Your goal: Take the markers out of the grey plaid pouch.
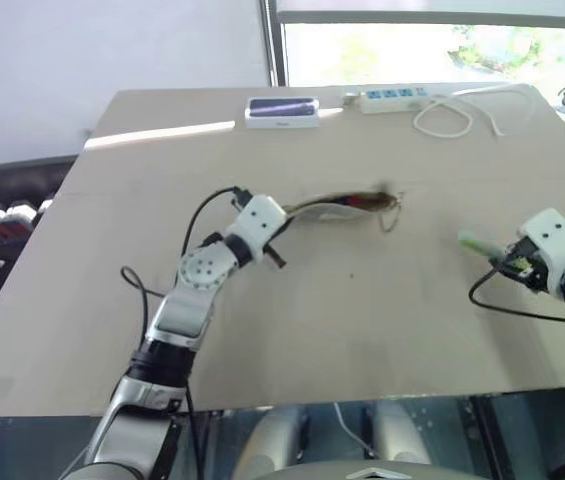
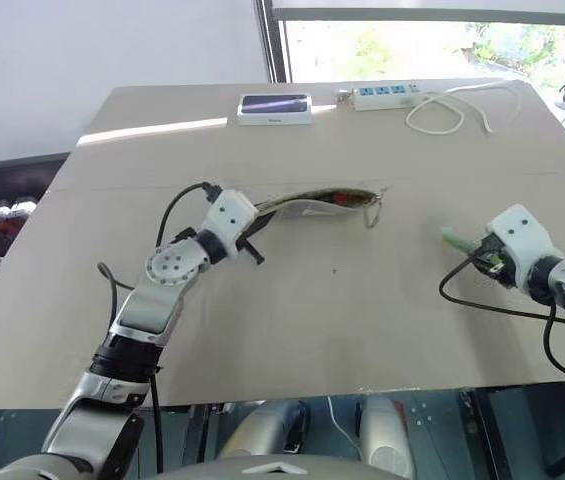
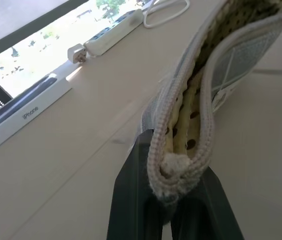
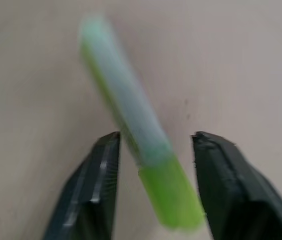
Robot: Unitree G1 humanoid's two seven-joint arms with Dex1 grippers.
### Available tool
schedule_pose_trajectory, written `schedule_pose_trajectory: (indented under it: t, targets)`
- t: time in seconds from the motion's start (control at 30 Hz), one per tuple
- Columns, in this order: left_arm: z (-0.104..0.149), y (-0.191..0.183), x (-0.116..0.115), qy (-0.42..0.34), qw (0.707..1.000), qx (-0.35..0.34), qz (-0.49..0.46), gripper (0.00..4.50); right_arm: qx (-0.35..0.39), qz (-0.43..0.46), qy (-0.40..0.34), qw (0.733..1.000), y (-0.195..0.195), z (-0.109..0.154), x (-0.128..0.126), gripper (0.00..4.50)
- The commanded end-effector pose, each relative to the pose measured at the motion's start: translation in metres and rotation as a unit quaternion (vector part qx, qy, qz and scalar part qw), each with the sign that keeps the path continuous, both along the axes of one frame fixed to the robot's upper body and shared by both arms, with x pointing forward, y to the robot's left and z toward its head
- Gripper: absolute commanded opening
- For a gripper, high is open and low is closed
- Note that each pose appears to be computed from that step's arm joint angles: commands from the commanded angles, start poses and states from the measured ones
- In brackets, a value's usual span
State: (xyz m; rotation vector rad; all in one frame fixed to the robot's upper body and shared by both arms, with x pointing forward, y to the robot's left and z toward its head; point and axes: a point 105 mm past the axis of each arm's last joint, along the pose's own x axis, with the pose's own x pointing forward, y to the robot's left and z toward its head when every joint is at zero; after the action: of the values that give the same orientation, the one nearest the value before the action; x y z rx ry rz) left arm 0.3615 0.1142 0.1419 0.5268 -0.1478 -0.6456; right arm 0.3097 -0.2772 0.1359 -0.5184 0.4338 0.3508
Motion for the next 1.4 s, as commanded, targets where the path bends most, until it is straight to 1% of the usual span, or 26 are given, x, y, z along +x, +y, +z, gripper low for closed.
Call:
schedule_pose_trajectory:
  t: [0.03, 0.07, 0.13, 0.27, 0.37, 0.43, 0.5, 0.57, 0.6, 0.63, 0.77, 0.9, 1.0, 1.07, 1.17, 1.27, 1.33, 1.4]
  targets:
    - [0.015, 0.003, -0.006, -0.025, 1.0, -0.004, 0.003, 0.0, -0.029, -0.024, -0.074, 0.997, -0.009, 0.027, 0.013, 3.91]
    - [0.015, 0.003, -0.007, -0.024, 1.0, -0.005, 0.004, 0.0, -0.033, -0.024, -0.084, 0.996, -0.009, 0.03, 0.015, 4.42]
    - [0.014, 0.003, -0.009, -0.023, 1.0, -0.005, 0.004, 0.0, -0.021, 0.005, -0.11, 0.994, 0.004, 0.042, 0.019, 4.42]
    - [0.014, 0.002, -0.011, -0.02, 1.0, -0.005, 0.004, 0.0, 0.064, 0.098, -0.147, 0.982, 0.057, 0.066, 0.017, 4.42]
    - [0.013, -0.001, -0.013, -0.018, 1.0, -0.004, -0.002, 0.0, 0.078, 0.164, -0.165, 0.969, 0.089, 0.077, 0.013, 3.6]
    - [0.012, -0.004, -0.013, -0.018, 1.0, -0.002, -0.006, 0.0, 0.09, 0.193, -0.164, 0.963, 0.103, 0.079, 0.011, 2.7]
    - [0.012, -0.007, -0.014, -0.019, 1.0, -0.001, -0.012, 0.0, 0.099, 0.216, -0.159, 0.958, 0.117, 0.08, 0.011, 1.58]
    - [0.012, -0.011, -0.016, -0.017, 1.0, -0.005, -0.02, 0.0, 0.105, 0.237, -0.152, 0.954, 0.131, 0.076, 0.011, 0.73]
    - [0.012, -0.014, -0.017, -0.016, 1.0, -0.007, -0.026, 0.0, 0.105, 0.245, -0.152, 0.952, 0.137, 0.075, 0.013, 0.14]
    - [0.012, -0.017, -0.018, -0.015, 0.999, -0.009, -0.031, 0.0, 0.105, 0.252, -0.151, 0.95, 0.142, 0.073, 0.015, 0.02]
    - [0.016, -0.03, -0.025, -0.01, 0.998, -0.024, -0.06, 0.0, 0.109, 0.274, -0.143, 0.945, 0.162, 0.066, 0.024, 0.02]
    - [0.023, -0.042, -0.029, 0.0, 0.995, -0.048, -0.083, 0.0, 0.101, 0.283, -0.125, 0.946, 0.169, 0.054, 0.032, 0.02]
    - [0.028, -0.046, -0.031, 0.004, 0.994, -0.056, -0.093, 0.0, 0.088, 0.299, -0.106, 0.944, 0.173, 0.045, 0.03, 0.02]
    - [0.028, -0.049, -0.032, 0.008, 0.993, -0.057, -0.098, 0.0, 0.089, 0.308, -0.101, 0.942, 0.175, 0.044, 0.027, 0.02]
    - [0.025, -0.053, -0.032, 0.013, 0.993, -0.054, -0.106, 0.0, 0.085, 0.313, -0.12, 0.938, 0.177, 0.051, 0.026, 0.02]
    - [0.024, -0.055, -0.032, 0.016, 0.993, -0.052, -0.109, 0.0, 0.094, 0.315, -0.148, 0.933, 0.18, 0.069, 0.022, 0.02]
    - [0.023, -0.056, -0.03, 0.017, 0.992, -0.051, -0.11, 0.0, 0.109, 0.334, -0.156, 0.923, 0.185, 0.078, 0.012, 0.02]
    - [0.022, -0.057, -0.029, 0.017, 0.992, -0.051, -0.111, 0.0, 0.119, 0.358, -0.15, 0.914, 0.189, 0.08, -0.001, 0.02]
